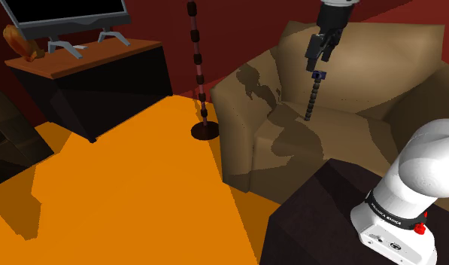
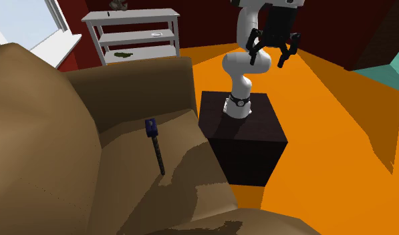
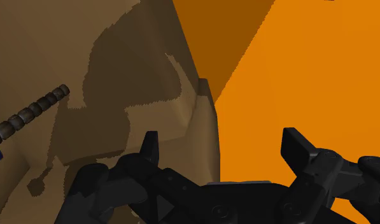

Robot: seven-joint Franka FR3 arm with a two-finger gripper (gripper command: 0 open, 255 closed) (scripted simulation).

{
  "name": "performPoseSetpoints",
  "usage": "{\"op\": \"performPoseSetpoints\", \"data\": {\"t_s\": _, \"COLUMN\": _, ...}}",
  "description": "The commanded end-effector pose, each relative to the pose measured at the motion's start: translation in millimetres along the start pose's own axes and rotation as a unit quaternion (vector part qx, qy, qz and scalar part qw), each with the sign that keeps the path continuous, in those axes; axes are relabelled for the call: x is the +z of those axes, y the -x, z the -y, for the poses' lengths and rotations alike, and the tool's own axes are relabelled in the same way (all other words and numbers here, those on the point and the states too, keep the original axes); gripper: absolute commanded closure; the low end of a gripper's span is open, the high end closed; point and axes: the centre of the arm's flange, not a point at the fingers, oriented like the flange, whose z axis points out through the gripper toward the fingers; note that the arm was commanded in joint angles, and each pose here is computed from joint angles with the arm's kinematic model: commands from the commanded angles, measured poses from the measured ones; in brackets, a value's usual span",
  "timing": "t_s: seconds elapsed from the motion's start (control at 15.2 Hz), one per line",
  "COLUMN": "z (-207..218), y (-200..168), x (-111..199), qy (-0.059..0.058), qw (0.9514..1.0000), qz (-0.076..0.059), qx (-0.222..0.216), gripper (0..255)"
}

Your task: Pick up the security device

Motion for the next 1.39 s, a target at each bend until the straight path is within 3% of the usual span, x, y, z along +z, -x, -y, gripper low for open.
{"op": "performPoseSetpoints", "data": {"t_s": 0.0, "z": 0, "y": 0, "x": 0, "qy": 0.0, "qw": 1.0, "qz": 0.0, "qx": 0.0, "gripper": 0}}
{"op": "performPoseSetpoints", "data": {"t_s": 1.32, "z": -246, "y": -25, "x": 115, "qy": -0.035, "qw": 0.9952, "qz": -0.047, "qx": -0.078, "gripper": 0}}
